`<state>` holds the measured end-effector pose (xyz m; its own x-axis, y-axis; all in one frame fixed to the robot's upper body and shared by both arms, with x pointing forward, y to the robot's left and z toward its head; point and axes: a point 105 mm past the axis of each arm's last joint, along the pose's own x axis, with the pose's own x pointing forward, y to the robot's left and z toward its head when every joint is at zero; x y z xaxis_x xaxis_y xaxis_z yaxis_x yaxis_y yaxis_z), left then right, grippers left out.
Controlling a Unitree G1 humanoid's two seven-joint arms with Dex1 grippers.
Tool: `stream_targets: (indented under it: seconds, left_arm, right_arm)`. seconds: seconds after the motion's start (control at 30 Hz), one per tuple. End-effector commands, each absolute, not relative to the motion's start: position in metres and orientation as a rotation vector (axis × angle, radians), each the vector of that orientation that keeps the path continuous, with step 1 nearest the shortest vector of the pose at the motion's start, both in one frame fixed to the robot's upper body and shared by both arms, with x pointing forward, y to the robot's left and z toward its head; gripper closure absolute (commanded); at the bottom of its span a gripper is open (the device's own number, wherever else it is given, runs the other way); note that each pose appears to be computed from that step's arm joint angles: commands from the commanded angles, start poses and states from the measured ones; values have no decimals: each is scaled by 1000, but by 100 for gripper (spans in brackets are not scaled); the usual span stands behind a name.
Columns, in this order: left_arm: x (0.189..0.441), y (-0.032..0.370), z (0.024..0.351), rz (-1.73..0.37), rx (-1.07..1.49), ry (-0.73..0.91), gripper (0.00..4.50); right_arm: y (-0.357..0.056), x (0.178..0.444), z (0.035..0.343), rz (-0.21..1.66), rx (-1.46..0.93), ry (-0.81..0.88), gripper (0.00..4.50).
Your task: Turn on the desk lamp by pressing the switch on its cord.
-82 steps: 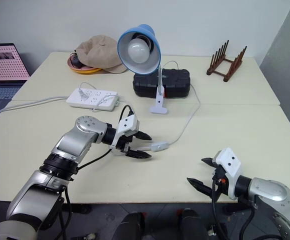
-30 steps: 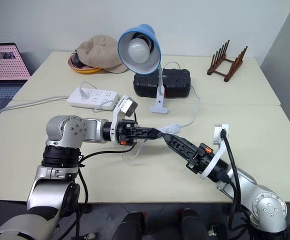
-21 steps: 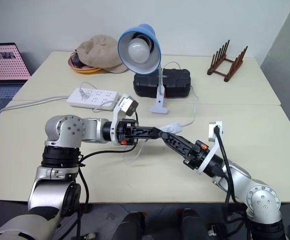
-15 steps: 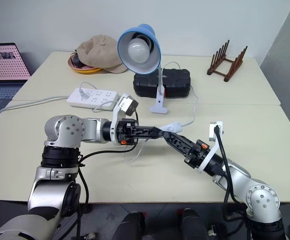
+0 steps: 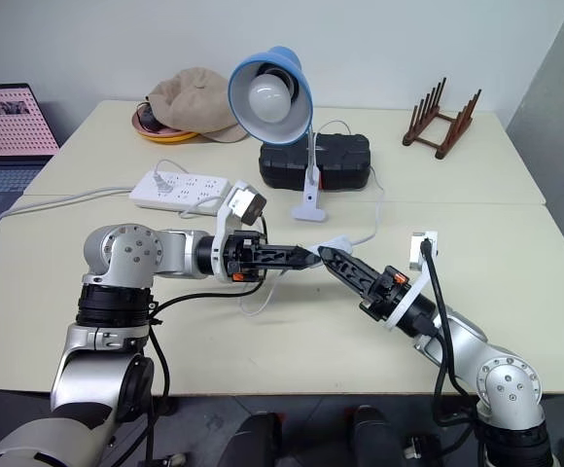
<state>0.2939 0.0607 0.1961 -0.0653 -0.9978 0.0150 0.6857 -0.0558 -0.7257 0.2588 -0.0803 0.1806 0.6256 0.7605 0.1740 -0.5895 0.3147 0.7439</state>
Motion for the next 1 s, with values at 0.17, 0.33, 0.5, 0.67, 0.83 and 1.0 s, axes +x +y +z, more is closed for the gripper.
stream_targets:
  seconds: [0.17,0.33,0.5,0.67,0.83,1.0]
  left_arm:
    - [288,59,205,-1589,-603,612,412]
    - [287,59,204,-1591,-605,612,412]
    - [287,59,204,-1589,-604,612,412]
    - [287,59,204,-1587,-607,611,412]
    - [288,59,204,-1584,-606,611,412]
    - [288,60,204,-1579,-603,612,412]
  right_arm:
    - [-81,255,186,922,850,202,128]
    - [-81,256,185,919,844,203,232]
    - [-80,255,183,925,817,214,327]
    - [-76,252,181,945,775,223,374]
    - [-76,253,181,937,766,219,380]
    - [-77,253,183,933,769,212,380]
